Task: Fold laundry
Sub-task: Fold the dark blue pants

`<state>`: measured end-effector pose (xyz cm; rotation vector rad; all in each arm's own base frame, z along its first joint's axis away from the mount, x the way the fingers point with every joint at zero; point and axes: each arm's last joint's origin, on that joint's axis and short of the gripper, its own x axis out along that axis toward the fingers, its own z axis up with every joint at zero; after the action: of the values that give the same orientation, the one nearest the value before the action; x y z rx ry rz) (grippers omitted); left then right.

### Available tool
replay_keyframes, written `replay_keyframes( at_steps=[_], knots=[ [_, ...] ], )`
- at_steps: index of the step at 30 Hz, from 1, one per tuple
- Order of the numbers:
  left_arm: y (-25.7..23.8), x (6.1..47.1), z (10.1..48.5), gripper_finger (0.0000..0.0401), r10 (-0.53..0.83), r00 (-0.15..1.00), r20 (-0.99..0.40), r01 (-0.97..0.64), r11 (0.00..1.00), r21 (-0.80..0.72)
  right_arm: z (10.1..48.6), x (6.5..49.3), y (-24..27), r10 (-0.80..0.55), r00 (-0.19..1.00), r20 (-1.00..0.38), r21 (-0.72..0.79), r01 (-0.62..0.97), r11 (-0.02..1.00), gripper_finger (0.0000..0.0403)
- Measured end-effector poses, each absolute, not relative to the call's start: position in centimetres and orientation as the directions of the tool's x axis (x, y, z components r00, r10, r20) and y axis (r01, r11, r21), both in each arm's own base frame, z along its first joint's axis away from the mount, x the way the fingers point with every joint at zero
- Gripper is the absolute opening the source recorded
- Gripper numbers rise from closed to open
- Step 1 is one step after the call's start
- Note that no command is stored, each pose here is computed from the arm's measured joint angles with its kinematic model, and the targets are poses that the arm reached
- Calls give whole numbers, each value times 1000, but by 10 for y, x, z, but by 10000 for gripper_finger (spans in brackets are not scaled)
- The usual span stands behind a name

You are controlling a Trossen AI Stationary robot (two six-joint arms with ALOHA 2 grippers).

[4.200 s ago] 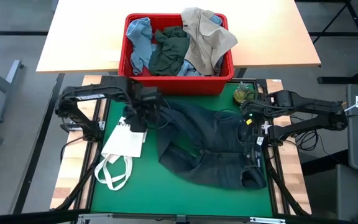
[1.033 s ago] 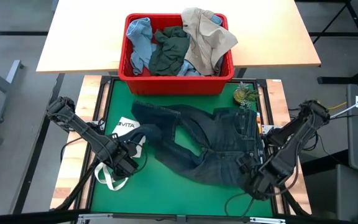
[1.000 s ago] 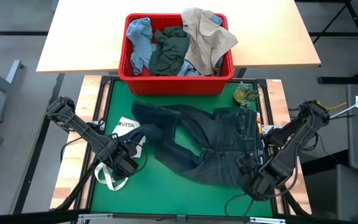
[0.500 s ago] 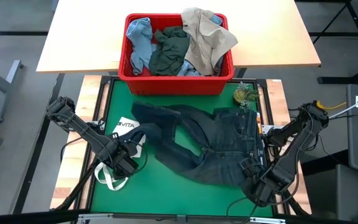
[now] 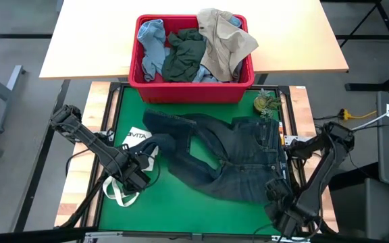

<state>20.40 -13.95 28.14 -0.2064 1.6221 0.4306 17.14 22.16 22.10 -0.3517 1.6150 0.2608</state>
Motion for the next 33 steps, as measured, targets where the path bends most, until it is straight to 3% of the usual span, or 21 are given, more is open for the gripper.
replay_keyframes(
  at_steps=[23,33],
  knots=[
    [-140,206,281,0,121,-82,-989,-385,912,144,171,173,235,-193,-302,-934,-87,-330,940,198],
    [-140,206,281,0,136,-72,-988,-384,910,153,157,175,238,-219,-345,-912,-102,-327,939,183]
  ],
)
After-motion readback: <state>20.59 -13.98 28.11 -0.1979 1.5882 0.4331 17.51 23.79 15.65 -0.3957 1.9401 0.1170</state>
